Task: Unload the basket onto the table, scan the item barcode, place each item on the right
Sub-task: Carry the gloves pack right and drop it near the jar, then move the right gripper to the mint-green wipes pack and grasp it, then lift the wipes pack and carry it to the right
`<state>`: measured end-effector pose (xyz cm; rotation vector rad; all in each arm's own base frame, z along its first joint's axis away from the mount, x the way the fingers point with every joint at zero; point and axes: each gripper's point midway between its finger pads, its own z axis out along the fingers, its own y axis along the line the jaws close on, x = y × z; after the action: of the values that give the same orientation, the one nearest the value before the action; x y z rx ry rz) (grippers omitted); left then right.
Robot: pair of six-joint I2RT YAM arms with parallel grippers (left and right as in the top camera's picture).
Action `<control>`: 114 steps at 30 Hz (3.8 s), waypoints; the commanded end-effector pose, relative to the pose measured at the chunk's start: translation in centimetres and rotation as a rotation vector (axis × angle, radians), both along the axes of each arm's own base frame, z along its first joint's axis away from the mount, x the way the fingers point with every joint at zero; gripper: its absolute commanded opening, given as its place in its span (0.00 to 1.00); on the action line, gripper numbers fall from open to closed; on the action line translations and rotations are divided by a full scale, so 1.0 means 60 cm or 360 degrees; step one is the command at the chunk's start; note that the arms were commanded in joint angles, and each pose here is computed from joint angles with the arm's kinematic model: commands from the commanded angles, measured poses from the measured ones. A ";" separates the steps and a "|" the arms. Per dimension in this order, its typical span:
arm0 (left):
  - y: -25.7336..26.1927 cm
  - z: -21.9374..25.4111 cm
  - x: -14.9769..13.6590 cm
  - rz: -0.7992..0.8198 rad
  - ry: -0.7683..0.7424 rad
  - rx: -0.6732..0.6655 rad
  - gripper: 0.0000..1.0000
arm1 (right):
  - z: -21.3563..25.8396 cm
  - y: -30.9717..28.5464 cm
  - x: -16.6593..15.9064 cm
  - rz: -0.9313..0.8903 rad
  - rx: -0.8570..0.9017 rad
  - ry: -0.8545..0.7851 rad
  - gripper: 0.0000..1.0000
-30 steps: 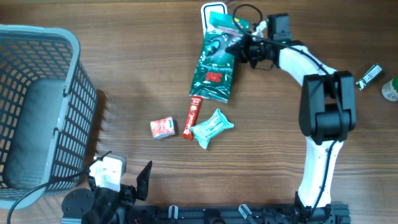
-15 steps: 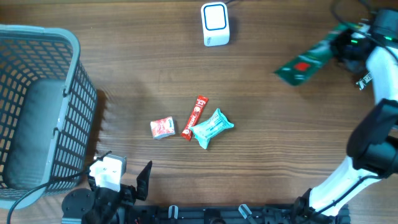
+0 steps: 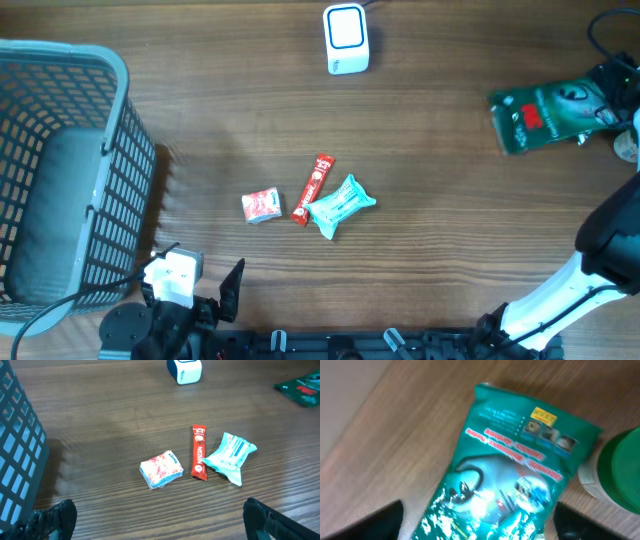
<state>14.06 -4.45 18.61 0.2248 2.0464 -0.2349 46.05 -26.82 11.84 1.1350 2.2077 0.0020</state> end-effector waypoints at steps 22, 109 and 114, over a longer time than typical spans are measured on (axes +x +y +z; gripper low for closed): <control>-0.003 0.002 -0.001 -0.0011 -0.0007 -0.0022 1.00 | 0.083 0.679 -0.244 0.0644 0.0560 0.0840 1.00; -0.003 0.002 -0.001 -0.0010 -0.0007 -0.0022 1.00 | -0.001 0.894 -0.406 -0.0285 0.2178 0.1661 0.04; -0.003 0.002 -0.001 -0.0011 -0.0007 -0.0022 1.00 | 0.013 0.904 -0.364 -0.0278 0.2294 0.1547 0.04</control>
<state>14.06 -4.45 18.61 0.2249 2.0460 -0.2348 22.73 27.13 11.06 2.3814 2.9424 1.2988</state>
